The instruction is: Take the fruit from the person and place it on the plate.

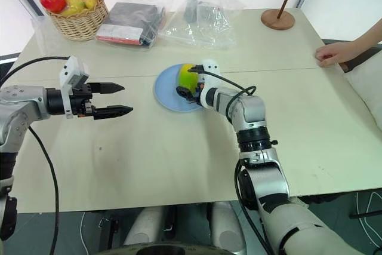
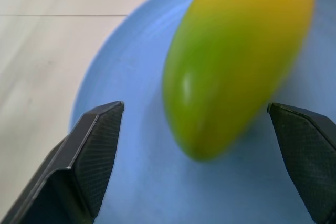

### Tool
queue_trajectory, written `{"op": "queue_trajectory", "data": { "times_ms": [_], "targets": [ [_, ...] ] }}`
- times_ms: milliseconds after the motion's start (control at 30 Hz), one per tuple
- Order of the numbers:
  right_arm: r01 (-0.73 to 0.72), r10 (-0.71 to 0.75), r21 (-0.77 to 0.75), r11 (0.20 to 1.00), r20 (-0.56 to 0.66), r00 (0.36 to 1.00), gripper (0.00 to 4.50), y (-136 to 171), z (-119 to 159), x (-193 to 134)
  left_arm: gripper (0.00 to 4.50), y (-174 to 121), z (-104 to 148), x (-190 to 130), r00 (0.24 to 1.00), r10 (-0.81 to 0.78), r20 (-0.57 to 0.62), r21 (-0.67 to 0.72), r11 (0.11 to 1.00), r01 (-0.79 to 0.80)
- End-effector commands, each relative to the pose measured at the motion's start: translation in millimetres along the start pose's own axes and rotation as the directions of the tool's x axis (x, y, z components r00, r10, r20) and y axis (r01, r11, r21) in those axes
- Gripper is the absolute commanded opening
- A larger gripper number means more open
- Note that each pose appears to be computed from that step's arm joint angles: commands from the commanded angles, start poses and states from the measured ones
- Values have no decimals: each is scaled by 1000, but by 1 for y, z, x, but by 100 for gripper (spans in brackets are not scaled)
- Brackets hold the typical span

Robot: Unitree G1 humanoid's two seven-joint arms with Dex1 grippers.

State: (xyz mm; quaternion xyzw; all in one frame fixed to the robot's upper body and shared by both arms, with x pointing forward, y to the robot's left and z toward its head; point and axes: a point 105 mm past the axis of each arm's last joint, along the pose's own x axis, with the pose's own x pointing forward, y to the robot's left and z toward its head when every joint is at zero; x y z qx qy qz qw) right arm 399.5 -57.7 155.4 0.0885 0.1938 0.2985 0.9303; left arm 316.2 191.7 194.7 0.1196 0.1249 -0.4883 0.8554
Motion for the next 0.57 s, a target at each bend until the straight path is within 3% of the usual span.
{"op": "queue_trajectory", "data": {
  "times_ms": [33, 300, 567],
  "targets": [
    [-48, 58, -97, 994, 108, 992, 448, 9, 39, -37, 450, -2, 9, -2, 1000, 1, 23, 47, 999, -2],
    [-82, 150, -343, 936, 177, 973, 448, 17, 73, -133, 450, -3, 6, -4, 1000, -9, 12, 46, 999, 9],
    [-108, 207, -475, 873, 161, 965, 448, 25, 69, -176, 450, -6, 11, -2, 999, -38, 27, 57, 998, 37]
  ]
}}
